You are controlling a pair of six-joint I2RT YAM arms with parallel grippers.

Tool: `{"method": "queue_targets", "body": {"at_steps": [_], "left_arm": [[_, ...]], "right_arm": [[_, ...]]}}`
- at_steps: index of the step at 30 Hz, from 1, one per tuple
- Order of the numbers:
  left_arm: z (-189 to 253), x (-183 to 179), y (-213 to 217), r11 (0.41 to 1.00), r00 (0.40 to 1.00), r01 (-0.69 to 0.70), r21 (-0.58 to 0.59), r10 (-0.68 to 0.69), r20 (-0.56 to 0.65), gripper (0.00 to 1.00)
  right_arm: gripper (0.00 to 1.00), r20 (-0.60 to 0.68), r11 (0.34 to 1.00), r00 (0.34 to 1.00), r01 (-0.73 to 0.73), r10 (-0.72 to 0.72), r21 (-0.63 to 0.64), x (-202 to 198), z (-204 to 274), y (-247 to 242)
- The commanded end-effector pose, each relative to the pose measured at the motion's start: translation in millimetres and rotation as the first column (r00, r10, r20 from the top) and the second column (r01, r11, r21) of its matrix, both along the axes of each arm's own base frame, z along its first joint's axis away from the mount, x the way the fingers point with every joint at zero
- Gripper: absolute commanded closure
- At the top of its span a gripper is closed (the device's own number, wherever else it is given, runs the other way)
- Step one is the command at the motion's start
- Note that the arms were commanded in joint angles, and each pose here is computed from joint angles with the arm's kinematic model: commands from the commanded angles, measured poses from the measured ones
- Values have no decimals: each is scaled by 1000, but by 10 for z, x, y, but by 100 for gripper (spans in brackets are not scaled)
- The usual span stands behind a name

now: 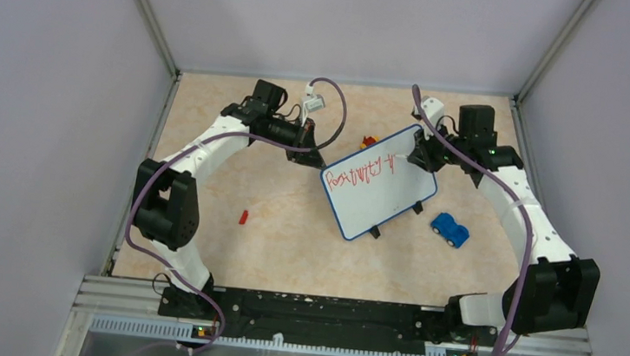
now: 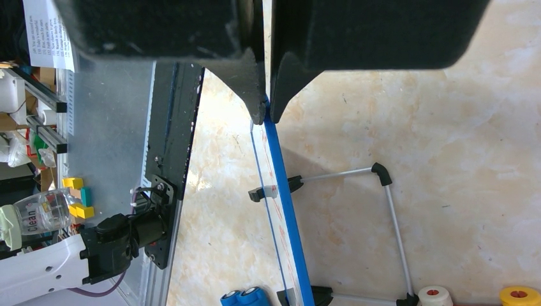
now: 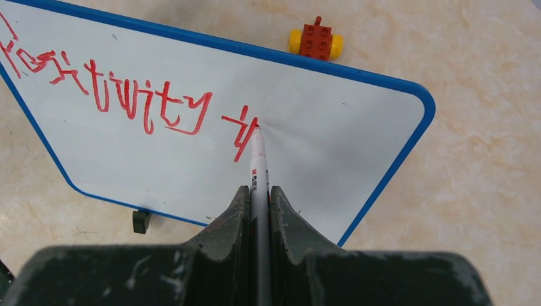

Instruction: Write a sentence on the whiteboard

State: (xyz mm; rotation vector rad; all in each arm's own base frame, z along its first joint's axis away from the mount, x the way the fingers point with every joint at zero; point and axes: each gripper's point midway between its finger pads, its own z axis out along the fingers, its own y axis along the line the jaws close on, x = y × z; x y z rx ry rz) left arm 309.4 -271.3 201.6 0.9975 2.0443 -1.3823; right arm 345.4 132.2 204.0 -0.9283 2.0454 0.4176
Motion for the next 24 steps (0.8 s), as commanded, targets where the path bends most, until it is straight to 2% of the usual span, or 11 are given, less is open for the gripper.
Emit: {"method": "queue_targets", "body": {"at_steps": [1, 9, 24], "left_arm": [[75, 7, -11, 1000, 999, 11, -10, -10, 52, 100], [58, 18, -13, 1000, 999, 11, -6, -10, 52, 100], [50, 25, -13, 1000, 999, 9, -5, -9, 49, 100]], "right_arm": [[100, 66, 1000, 998, 1, -2, 19, 156, 205, 22], [100, 47, 1000, 999, -14, 13, 26, 173, 144, 56], [100, 63, 999, 997, 49, -49, -5, 257, 105, -119]]}}
